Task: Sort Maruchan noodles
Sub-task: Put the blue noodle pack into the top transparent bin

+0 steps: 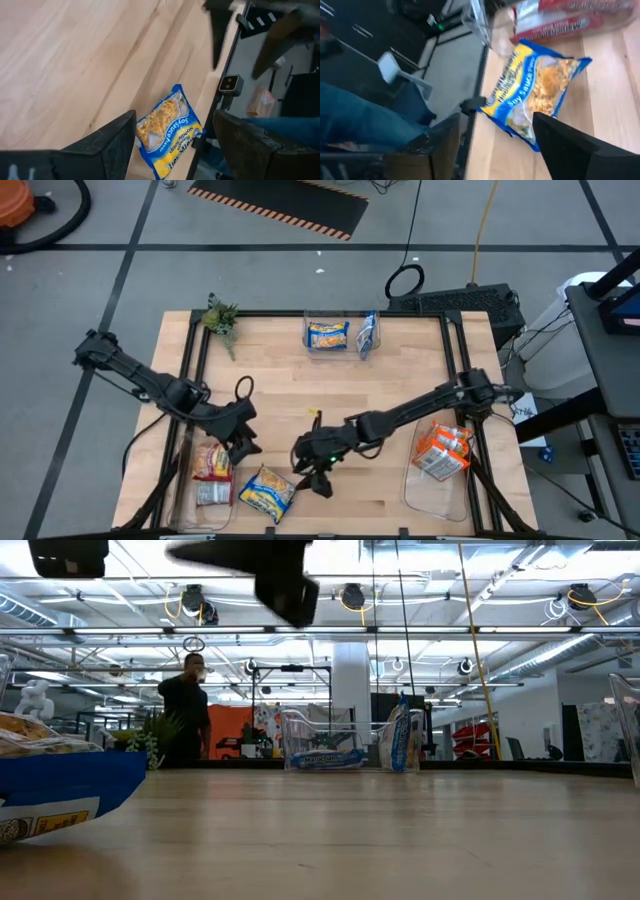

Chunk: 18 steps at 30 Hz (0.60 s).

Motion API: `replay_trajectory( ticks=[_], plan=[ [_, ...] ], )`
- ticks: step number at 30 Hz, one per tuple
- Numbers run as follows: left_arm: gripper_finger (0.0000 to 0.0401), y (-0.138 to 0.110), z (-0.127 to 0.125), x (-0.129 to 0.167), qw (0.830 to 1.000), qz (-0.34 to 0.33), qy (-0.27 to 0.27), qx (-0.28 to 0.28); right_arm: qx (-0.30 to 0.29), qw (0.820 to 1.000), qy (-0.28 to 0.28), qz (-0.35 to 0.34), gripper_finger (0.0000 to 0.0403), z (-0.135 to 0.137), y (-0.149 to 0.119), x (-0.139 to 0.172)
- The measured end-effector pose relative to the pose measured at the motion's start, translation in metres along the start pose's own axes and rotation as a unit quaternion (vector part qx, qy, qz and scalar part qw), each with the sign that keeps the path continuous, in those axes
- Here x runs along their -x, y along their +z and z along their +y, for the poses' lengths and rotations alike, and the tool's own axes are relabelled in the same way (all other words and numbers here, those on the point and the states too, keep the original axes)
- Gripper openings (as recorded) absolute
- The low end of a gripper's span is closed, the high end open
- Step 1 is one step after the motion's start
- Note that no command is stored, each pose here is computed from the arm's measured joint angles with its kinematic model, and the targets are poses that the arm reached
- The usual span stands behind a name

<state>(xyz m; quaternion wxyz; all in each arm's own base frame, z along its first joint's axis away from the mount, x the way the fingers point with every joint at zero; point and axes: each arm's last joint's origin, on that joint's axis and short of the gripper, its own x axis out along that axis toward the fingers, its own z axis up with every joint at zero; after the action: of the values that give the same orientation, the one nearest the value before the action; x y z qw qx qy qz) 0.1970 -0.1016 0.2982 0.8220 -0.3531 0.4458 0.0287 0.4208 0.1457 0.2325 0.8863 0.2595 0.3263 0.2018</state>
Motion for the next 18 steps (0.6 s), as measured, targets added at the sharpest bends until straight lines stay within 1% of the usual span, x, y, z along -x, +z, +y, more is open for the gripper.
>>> replay_trajectory(
  ticks=[3, 5, 8, 12, 18],
  plan=[
    [0.0271, -0.003, -0.002, 0.000, 1.000, -0.012, 0.006, -0.004, 0.011, 1.000, -0.005, 0.015, 0.0251, -0.010, -0.008, -0.015],
    [0.0271, -0.005, -0.003, -0.001, 1.000, -0.015, 0.009, -0.001, 0.016, 0.999, -0.009, 0.028, 0.0255, -0.013, -0.015, -0.023],
    [0.0271, -0.009, -0.005, -0.001, 1.000, -0.013, 0.009, 0.013, 0.024, 0.999, -0.011, 0.046, 0.0253, -0.014, -0.027, -0.034],
    [0.0271, -0.013, -0.007, -0.001, 0.999, -0.025, 0.013, 0.033, 0.066, 0.996, -0.005, 0.055, 0.0244, -0.007, -0.039, -0.044],
    [0.0271, -0.016, -0.009, 0.000, 0.997, -0.056, 0.025, 0.041, 0.105, 0.991, -0.050, 0.064, 0.0239, -0.017, -0.063, -0.066]
  ],
)
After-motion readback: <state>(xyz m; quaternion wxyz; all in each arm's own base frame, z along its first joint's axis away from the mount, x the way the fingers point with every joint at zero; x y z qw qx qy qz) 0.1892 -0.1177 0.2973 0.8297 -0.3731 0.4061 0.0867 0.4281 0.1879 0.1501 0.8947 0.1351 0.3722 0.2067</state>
